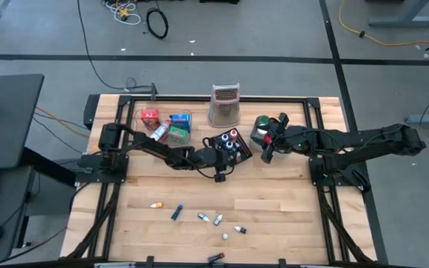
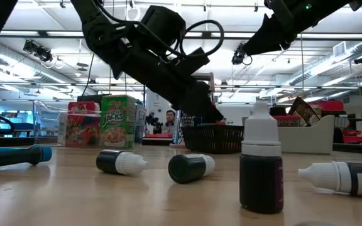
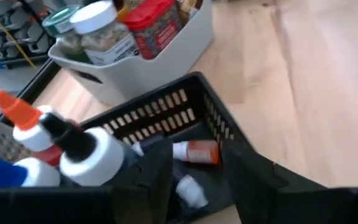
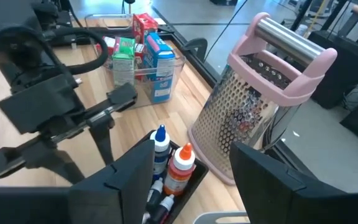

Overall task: Pick & Place Kitchen Items
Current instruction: Put the violet food coloring bottle into the black bin

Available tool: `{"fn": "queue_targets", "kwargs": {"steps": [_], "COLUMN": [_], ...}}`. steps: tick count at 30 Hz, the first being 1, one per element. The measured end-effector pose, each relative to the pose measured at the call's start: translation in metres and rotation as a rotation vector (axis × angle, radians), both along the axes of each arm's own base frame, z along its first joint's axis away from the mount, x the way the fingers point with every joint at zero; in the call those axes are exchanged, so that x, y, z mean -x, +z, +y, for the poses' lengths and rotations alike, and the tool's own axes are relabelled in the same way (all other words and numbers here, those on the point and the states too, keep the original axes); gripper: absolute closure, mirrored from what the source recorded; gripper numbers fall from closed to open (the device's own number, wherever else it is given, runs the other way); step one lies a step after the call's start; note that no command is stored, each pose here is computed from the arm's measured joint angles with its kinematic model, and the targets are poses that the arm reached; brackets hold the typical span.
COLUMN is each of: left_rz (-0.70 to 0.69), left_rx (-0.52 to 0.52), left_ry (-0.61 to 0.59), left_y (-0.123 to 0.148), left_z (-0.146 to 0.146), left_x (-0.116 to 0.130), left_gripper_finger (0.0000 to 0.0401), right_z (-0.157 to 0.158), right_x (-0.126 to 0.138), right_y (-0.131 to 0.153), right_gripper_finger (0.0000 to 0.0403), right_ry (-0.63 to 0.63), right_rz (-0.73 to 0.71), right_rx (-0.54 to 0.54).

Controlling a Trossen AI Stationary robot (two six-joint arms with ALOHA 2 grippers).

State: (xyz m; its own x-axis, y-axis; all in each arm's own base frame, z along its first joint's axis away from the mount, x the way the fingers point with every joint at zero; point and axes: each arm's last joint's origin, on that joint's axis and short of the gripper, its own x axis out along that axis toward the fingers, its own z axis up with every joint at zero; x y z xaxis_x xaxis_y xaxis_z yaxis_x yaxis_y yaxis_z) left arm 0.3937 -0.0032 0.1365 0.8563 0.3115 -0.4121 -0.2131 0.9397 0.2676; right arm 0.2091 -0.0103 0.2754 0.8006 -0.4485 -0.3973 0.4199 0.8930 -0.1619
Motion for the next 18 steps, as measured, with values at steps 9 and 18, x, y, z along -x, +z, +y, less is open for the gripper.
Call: {"fn": "queue_targets", "kwargs": {"steps": [9, 18], "left_rz": [0.012, -0.036], "left_rx": [-0.101, -0.037], "left_ry": [0.007, -0.002], "left_y": [0.050, 0.135], "left_z": [-0.024, -0.054], "left_x": [0.019, 0.082], "left_gripper_finger": [0.0215, 0.0219], "right_z": [0.002, 0.004], "right_x": [-0.005, -0.013], "right_y": [-0.005, -0.012], "right_gripper_finger": [0.0182, 0.0182], "right_ry": [0.057, 0.117], "right_rz": [0.025, 0.051], "right_rx": [-0.023, -0.057]}}
